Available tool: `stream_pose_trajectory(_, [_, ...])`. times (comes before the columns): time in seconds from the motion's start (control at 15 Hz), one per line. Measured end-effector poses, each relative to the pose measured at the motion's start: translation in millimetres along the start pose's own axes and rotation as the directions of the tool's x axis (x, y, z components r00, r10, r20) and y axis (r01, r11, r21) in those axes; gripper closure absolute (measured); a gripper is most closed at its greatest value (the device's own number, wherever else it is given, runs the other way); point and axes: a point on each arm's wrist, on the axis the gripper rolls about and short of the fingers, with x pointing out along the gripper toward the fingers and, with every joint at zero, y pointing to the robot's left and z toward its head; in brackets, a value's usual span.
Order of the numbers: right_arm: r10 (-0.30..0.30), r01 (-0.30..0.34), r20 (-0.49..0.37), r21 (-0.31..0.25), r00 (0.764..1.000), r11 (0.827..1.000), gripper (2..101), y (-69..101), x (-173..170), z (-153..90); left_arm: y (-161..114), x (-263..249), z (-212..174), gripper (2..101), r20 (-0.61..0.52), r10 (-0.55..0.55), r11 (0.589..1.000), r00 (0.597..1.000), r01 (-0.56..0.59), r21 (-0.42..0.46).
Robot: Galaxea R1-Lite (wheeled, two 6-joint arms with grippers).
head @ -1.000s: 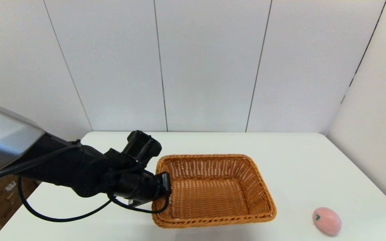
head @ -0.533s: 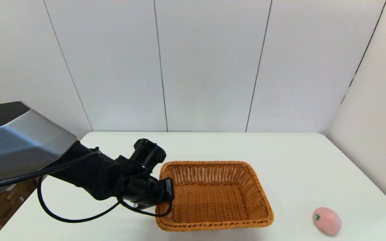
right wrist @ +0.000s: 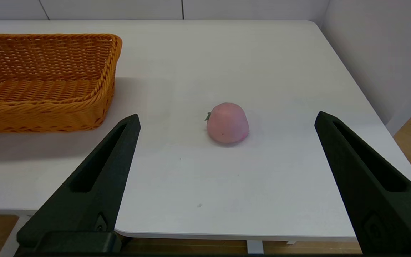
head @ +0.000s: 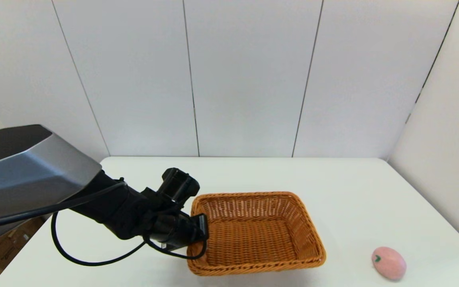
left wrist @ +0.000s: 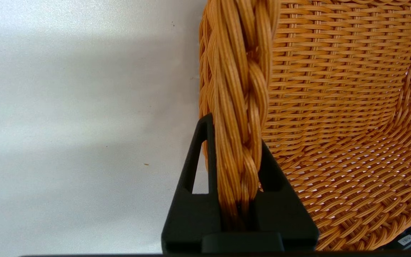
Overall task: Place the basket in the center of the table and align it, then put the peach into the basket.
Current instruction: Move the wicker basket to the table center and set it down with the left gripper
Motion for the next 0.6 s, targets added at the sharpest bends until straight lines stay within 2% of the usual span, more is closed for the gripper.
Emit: stream_pose_trajectory(0.6, [0.000,0.000,0.000,0.000,1.000,1.000,5.2,0.0,0,0,6,-9,11,89.6,0.037,-0.005,1.000,0.999,0.004,0.020])
